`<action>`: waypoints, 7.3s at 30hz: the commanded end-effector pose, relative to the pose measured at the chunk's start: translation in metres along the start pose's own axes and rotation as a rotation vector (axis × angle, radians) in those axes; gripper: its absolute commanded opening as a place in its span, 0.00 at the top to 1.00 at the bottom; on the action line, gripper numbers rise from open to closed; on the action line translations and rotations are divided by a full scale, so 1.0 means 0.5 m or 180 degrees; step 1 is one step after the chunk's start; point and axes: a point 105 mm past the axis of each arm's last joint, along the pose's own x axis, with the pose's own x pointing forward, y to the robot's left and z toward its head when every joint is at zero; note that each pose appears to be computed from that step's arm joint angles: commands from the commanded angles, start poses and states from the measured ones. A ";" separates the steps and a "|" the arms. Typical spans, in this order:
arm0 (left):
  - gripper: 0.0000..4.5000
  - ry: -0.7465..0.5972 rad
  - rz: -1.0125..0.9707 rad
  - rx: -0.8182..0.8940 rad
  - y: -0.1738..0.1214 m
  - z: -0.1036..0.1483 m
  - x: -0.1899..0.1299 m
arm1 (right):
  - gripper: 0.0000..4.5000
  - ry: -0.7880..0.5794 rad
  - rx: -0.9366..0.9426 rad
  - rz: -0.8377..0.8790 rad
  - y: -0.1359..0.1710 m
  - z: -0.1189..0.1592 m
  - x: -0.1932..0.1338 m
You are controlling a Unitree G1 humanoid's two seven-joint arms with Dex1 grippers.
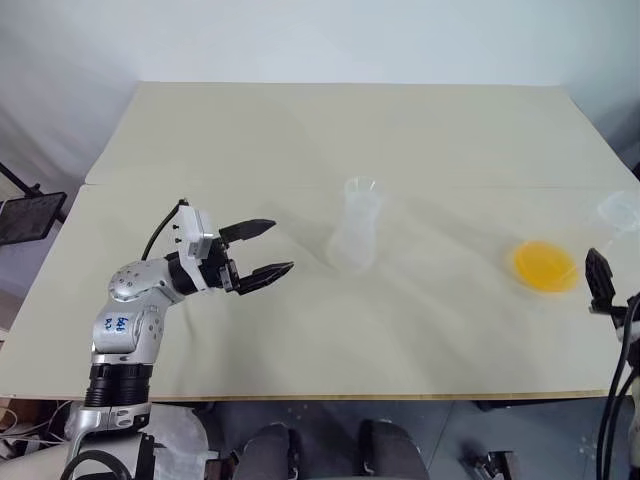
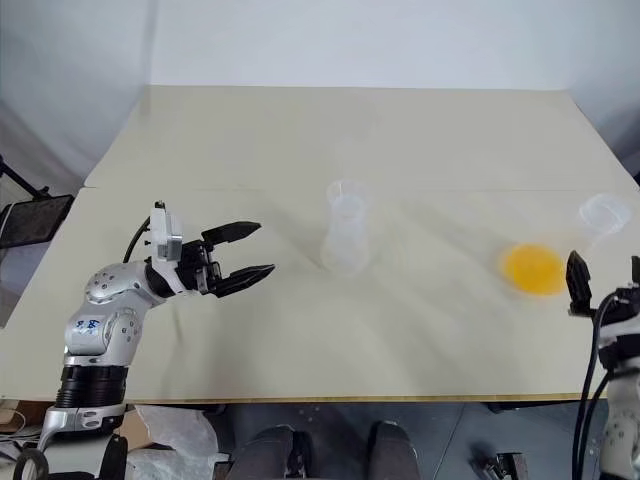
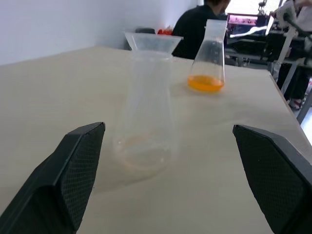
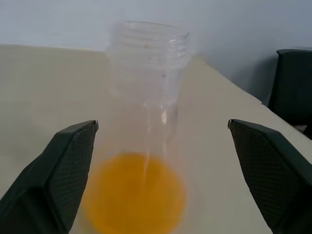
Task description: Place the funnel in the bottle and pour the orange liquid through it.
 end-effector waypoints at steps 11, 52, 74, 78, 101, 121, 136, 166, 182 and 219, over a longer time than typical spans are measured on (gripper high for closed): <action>0.01 -0.0088 -0.0137 -0.0025 -0.034 0.027 -0.004 | 0.00 -0.0184 -0.0038 0.0081 -0.013 0.030 0.085; 0.00 -0.0299 0.0048 0.0072 -0.006 0.019 0.028 | 0.45 -0.1402 -0.2315 0.1669 0.433 0.239 0.150; 0.00 -0.0339 0.0078 0.0005 -0.016 0.002 0.058 | 0.45 -0.2400 -0.4257 0.1384 0.518 0.238 0.137; 0.00 -0.0345 0.0073 -0.0005 -0.019 0.001 0.061 | 0.45 -0.2548 -0.4457 0.1338 0.526 0.235 0.131; 0.00 -0.0394 0.0127 -0.0012 -0.025 0.000 0.064 | 0.45 -0.2785 -0.4775 0.1248 0.528 0.230 0.127; 0.00 -0.0409 0.0121 -0.0014 -0.025 0.004 0.067 | 0.45 -0.2727 -0.4859 0.1176 0.519 0.227 0.133; 0.00 -0.0504 0.0152 0.0019 -0.025 0.011 0.068 | 0.45 -0.2741 -0.4924 0.1150 0.518 0.225 0.134; 0.00 -0.0516 0.0160 0.0031 -0.031 0.009 0.075 | 0.45 -0.2853 -0.5119 0.1131 0.515 0.223 0.136; 0.00 -0.0538 0.0176 -0.0004 -0.038 0.003 0.078 | 0.45 -0.2966 -0.5177 0.1161 0.522 0.224 0.133; 0.00 -0.0561 0.0252 0.0025 -0.036 0.005 0.075 | 0.45 -0.3260 -0.5090 0.1063 0.548 0.241 0.133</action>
